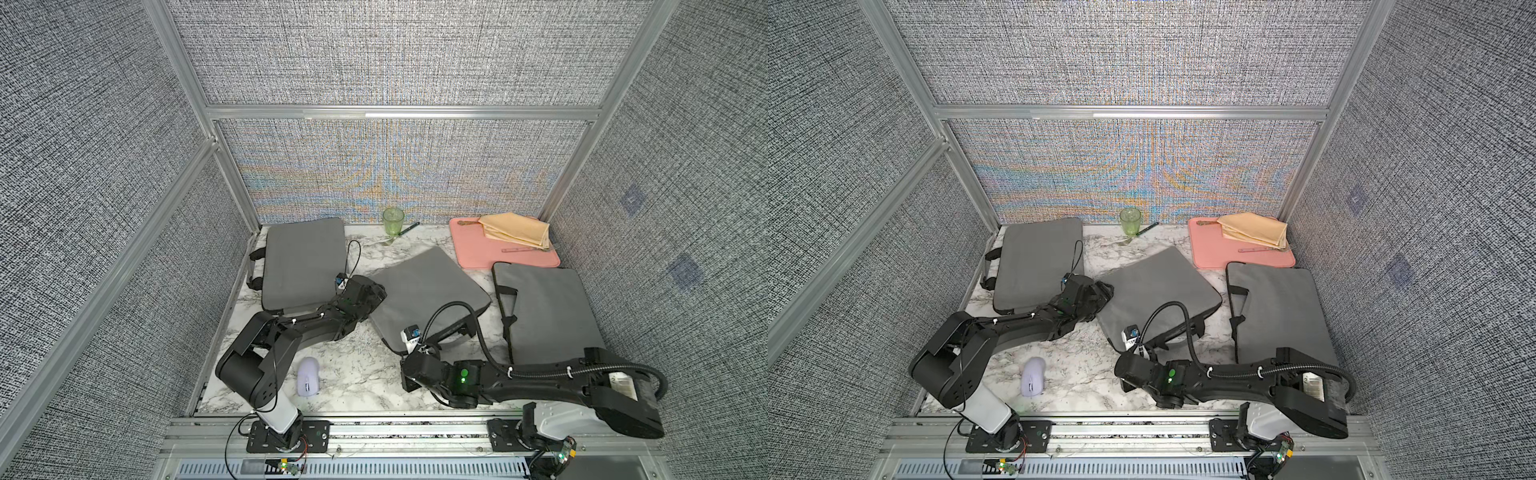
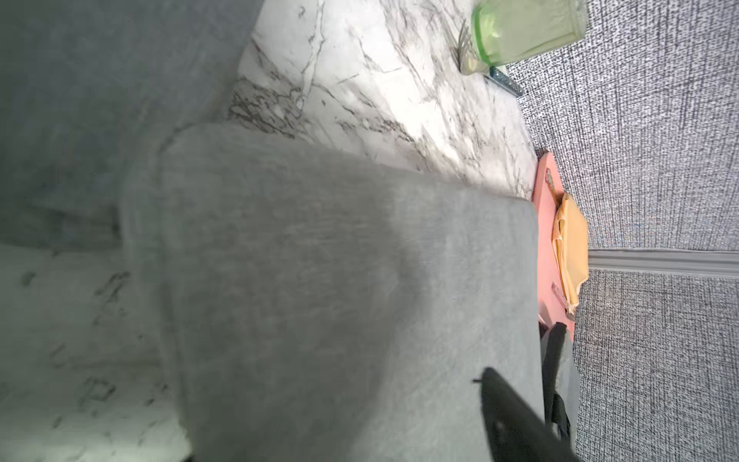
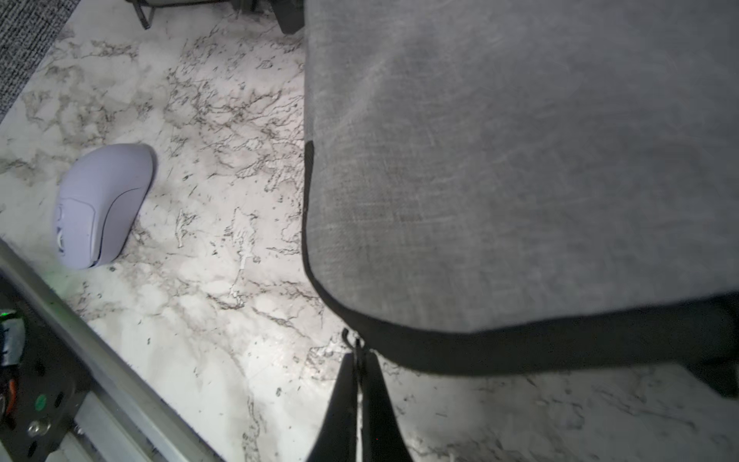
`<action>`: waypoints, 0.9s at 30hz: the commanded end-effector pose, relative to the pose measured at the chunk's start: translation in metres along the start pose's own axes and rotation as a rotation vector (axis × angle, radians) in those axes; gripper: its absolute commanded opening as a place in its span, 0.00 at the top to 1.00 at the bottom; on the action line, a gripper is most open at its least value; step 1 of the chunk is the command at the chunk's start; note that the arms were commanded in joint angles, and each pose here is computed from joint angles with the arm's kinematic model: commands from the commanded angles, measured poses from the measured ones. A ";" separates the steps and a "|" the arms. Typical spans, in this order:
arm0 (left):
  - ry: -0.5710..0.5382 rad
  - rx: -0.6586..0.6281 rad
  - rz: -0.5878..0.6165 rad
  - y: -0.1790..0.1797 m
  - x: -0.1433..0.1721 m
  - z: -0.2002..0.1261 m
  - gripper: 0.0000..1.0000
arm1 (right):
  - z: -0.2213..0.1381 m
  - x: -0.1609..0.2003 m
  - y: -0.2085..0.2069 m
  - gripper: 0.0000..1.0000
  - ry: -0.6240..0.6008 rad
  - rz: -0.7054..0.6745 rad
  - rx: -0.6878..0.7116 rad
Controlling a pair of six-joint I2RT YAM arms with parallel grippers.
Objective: Put the mouse into the laptop bag
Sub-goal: Zip the zipper on the zippered laptop bag.
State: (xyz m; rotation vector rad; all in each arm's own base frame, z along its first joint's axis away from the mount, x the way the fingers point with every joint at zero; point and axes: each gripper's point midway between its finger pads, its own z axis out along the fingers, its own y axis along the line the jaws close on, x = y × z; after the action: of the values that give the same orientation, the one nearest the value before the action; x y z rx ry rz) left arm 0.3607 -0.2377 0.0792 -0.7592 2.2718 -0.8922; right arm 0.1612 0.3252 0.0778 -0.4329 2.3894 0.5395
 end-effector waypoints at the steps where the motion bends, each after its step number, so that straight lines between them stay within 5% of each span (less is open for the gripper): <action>1: 0.027 0.040 0.027 -0.006 0.003 -0.014 0.10 | 0.007 -0.008 0.000 1.00 -0.009 0.014 0.005; 11: 0.203 -0.014 -0.093 0.062 0.058 -0.063 0.10 | 0.024 -0.040 -0.016 1.00 -0.028 0.118 -0.034; 22: 0.275 0.125 -0.064 0.024 0.089 -0.060 0.11 | 0.020 -0.039 0.015 1.00 -0.007 0.063 -0.128; 25: 0.260 0.147 -0.075 0.018 0.090 -0.062 0.18 | 0.019 -0.037 0.016 1.00 -0.003 0.065 -0.135; 27: 0.263 0.156 -0.067 0.012 0.095 -0.062 0.31 | 0.019 -0.037 0.017 1.00 -0.006 0.065 -0.145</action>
State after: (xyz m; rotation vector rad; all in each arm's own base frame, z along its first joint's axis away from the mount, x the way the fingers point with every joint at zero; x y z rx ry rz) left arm 0.2455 -0.2612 0.0674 -0.7001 2.4307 -1.2063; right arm 0.1901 0.3437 0.0809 -0.4097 2.4237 0.6735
